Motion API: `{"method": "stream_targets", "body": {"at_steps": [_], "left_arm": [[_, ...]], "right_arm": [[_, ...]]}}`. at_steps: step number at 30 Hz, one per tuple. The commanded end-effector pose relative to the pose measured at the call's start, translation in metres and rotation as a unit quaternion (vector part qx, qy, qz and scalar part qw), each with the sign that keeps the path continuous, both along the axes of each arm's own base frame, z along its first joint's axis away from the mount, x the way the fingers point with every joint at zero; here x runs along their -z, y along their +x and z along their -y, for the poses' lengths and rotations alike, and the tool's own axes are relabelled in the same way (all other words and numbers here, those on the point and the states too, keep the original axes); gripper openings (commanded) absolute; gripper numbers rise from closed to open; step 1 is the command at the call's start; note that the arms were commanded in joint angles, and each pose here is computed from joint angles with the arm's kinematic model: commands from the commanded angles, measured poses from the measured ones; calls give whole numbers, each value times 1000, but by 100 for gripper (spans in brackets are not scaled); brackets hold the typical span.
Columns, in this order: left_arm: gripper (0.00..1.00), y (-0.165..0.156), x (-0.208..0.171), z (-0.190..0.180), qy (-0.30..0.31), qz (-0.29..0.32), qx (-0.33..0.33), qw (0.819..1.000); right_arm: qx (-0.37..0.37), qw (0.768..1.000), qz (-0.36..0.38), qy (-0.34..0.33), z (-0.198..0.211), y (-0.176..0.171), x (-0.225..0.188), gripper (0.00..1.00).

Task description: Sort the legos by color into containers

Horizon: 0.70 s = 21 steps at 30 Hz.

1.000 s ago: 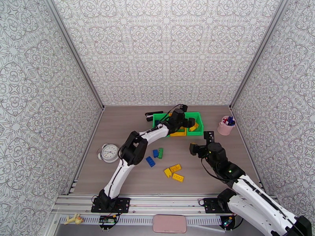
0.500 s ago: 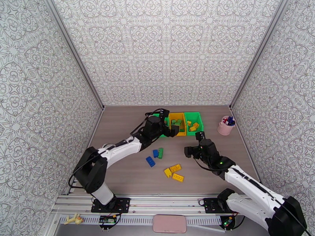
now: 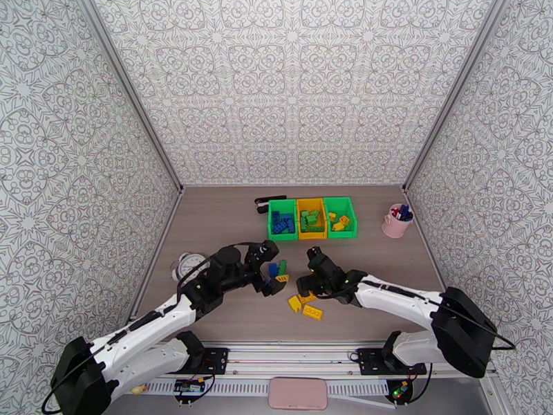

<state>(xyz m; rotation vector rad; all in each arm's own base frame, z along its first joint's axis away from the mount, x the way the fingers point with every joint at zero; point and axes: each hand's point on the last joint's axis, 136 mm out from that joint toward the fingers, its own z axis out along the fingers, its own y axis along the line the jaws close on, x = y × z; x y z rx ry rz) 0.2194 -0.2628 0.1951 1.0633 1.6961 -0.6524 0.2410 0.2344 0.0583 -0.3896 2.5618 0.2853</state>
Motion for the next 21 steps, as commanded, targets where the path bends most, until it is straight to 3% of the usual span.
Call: {"method": "stream_targets", "body": {"at_steps": [1, 4, 10, 14, 21], "left_arm": [[100, -24, 26, 3, 26, 17, 75, 997], [100, -28, 29, 9, 5, 6, 92, 996], [100, -40, 39, 14, 26, 3, 140, 990], [100, -41, 39, 15, 23, -1, 147, 989], [100, -42, 40, 13, 27, 3, 149, 989]], "right_arm": [[12, 1000, -23, -13, -7, -1, 7, 100], [23, 998, -43, -28, -2, -6, 18, 100], [40, 997, -45, -55, 16, -12, 23, 98], [91, 991, -32, -87, 46, -12, 21, 95], [65, 997, -9, -34, 36, -11, -1, 95]]}}
